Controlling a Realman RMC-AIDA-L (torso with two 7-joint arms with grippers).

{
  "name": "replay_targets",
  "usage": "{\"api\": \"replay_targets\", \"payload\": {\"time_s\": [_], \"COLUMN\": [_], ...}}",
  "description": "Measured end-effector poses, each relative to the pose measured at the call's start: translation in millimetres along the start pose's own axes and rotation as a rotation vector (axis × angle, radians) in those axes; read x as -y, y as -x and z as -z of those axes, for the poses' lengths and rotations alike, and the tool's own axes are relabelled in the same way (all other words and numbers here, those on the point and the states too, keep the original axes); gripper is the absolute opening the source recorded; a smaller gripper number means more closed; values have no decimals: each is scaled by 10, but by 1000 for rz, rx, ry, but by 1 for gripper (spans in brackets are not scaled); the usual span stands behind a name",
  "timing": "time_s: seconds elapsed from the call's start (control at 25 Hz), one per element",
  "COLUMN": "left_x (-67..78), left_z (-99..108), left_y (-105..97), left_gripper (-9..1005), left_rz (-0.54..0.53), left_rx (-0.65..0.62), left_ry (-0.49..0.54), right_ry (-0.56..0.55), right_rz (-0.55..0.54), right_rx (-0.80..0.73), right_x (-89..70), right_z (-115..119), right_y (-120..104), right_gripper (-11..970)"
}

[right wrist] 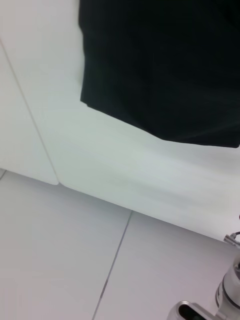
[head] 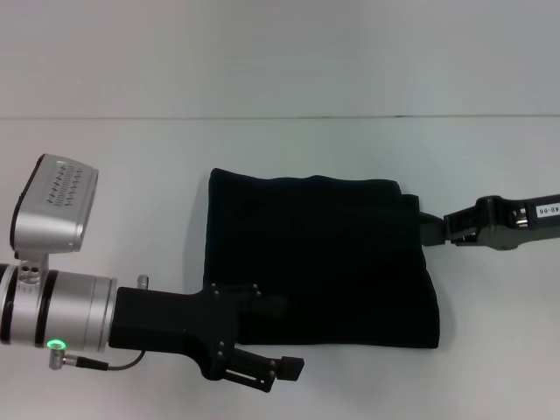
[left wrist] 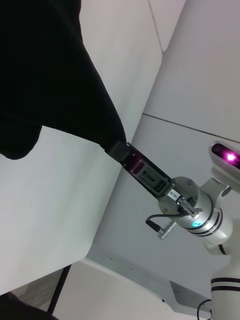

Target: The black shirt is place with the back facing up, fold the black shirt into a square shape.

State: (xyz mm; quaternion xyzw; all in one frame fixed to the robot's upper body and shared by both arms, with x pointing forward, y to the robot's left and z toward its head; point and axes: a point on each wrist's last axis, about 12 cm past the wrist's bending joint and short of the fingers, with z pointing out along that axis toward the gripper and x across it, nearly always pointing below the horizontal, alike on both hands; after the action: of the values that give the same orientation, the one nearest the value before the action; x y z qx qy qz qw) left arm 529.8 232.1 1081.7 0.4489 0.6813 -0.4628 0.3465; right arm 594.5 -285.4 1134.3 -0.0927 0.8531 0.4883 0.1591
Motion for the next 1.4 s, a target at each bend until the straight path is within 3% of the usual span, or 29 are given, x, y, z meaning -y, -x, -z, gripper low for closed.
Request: {"api": "replay_targets", "payload": {"time_s": [0.36, 0.68, 1.2, 1.4], "left_x": [-36, -49, -117, -232], "left_z": [-1, -7, 110, 178], "left_y": [10, 11, 78, 109], "left_gripper": [949, 949, 950, 950], "left_rz": [3, 20, 44, 104], "left_rx": [-4, -5, 75, 146], "left_ry": [25, 36, 100, 214], "right_ry": [-6, -10, -94, -157], "right_rz": [50, 44, -31, -33], "right_rx": [18, -1, -46, -31], "right_x": [-91, -72, 287, 406], "right_z": [18, 14, -94, -122], "right_y": [150, 113, -352, -403], "right_gripper": [69, 74, 82, 84]}}
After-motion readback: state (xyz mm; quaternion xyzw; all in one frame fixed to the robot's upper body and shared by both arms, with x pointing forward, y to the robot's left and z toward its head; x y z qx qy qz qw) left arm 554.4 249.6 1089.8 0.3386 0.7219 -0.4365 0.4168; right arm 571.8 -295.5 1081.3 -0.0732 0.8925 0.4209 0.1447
